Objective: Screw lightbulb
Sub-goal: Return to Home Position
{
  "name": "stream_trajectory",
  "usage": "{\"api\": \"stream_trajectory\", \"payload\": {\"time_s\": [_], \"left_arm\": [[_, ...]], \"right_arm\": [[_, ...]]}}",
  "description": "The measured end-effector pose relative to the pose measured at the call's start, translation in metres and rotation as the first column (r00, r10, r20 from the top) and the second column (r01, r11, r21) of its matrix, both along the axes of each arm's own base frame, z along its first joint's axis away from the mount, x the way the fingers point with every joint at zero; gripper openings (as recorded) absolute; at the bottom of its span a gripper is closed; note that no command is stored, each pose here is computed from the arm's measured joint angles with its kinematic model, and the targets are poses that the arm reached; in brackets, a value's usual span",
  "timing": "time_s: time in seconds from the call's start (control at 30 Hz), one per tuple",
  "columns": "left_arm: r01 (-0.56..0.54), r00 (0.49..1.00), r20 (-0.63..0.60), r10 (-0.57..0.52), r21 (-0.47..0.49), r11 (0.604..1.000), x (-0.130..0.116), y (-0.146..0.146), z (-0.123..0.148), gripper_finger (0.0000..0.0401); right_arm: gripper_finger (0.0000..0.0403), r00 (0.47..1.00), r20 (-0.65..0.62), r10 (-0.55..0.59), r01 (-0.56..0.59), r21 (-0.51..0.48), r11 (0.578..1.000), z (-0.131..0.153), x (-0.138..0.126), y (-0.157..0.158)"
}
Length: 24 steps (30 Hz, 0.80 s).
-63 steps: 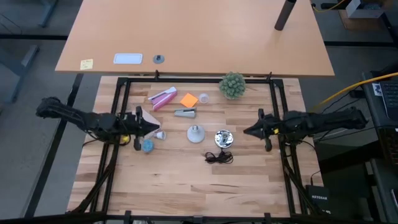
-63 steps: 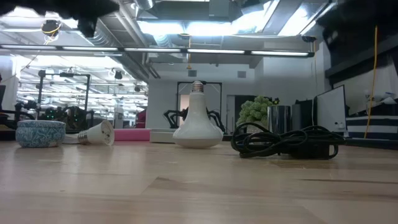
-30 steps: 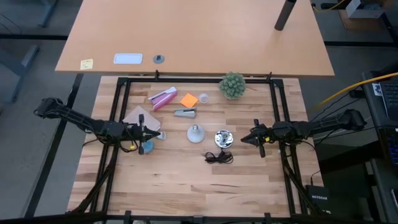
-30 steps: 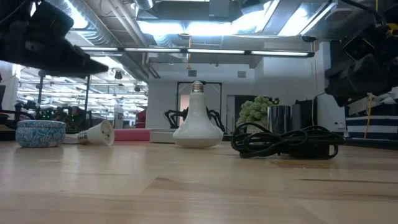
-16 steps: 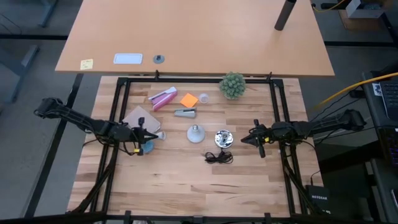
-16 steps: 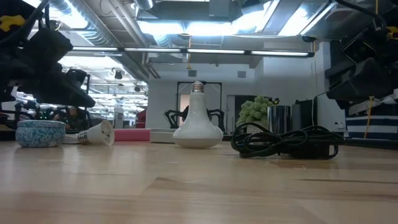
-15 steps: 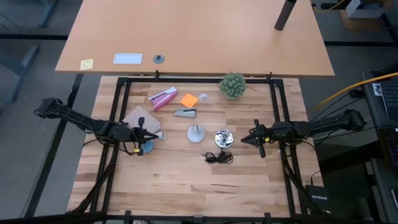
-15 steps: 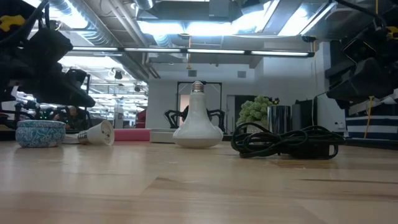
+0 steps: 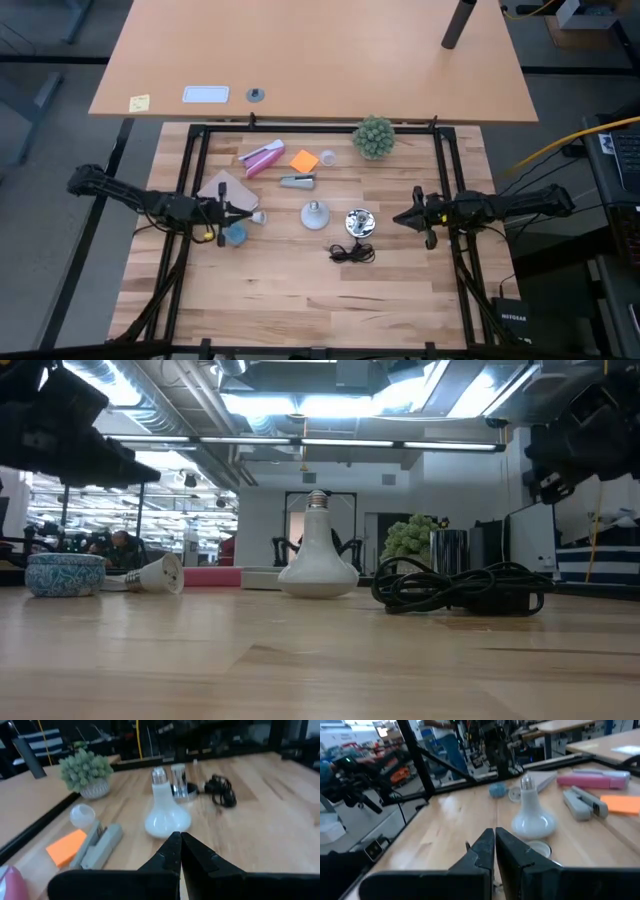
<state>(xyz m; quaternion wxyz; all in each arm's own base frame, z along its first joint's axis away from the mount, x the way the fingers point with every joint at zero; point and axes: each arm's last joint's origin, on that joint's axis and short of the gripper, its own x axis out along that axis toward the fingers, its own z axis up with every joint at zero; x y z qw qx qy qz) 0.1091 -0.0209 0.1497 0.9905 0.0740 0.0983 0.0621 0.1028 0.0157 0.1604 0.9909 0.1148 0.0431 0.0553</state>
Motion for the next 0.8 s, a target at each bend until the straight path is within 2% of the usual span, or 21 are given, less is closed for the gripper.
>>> {"api": "stream_trajectory", "payload": {"time_s": [0.4, 0.8], "left_arm": [[0.007, 0.978, 0.207, 0.007, -0.064, 0.998, -0.012, 0.004, 0.019, 0.0001], [0.008, 0.974, 0.228, 0.008, -0.07, 0.997, -0.013, 0.004, 0.02, 0.0001]], "right_arm": [[0.0021, 0.999, 0.033, -0.001, 0.001, 0.005, 1.0, 0.003, -0.002, 0.0], [0.0021, 1.0, 0.032, -0.001, 0.001, 0.005, 1.0, 0.003, -0.002, 0.0]]}}
